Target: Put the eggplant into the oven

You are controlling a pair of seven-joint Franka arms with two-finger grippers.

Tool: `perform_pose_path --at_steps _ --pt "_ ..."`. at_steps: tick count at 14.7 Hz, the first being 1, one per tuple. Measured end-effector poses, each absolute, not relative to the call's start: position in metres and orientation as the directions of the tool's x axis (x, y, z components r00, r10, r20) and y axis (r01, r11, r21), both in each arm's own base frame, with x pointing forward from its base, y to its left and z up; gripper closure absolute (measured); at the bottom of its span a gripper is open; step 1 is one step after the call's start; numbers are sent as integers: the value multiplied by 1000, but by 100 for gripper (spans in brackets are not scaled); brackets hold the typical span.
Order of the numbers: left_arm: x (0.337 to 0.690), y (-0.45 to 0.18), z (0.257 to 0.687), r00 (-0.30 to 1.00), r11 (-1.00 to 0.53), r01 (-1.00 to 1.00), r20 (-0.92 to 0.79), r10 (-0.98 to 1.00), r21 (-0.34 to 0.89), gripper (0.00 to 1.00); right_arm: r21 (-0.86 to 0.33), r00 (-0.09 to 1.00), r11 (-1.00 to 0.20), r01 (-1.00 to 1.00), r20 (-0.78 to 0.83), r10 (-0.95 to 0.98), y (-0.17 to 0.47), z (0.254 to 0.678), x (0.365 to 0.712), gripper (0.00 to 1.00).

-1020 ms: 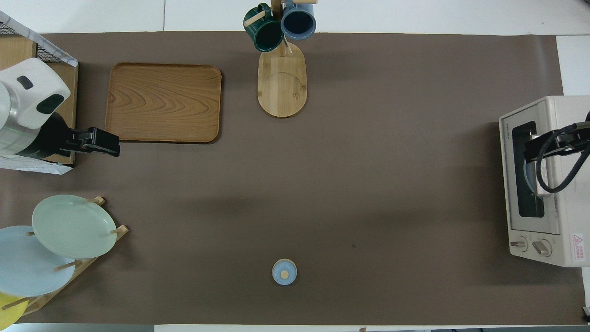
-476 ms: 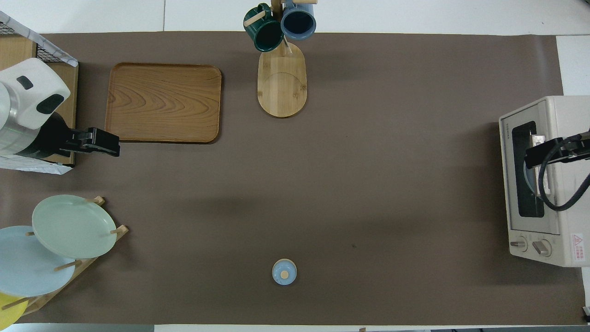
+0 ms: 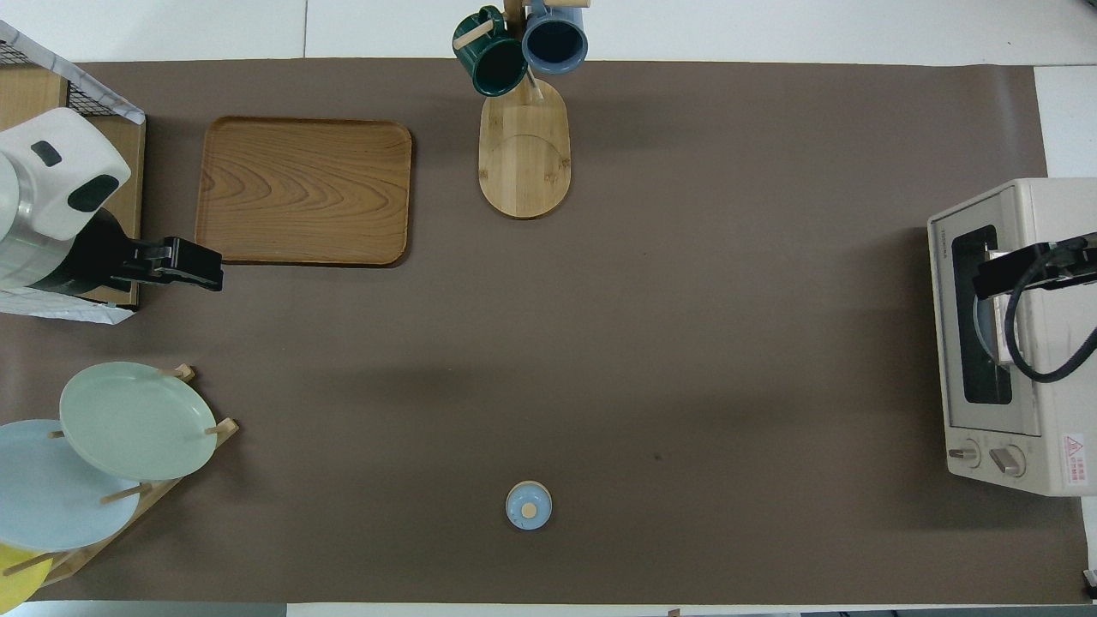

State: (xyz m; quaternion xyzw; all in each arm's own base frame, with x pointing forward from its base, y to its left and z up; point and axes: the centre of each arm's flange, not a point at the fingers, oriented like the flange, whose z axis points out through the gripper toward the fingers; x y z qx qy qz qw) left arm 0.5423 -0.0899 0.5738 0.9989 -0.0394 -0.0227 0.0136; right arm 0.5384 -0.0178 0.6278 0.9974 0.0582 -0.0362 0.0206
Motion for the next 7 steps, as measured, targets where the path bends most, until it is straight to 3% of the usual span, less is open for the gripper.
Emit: perform_pose_path --at_steps 7 --pt "542 -90 574 996 -997 -78 -44 -79 29 0 35 990 -993 114 -90 111 -19 627 536 0"
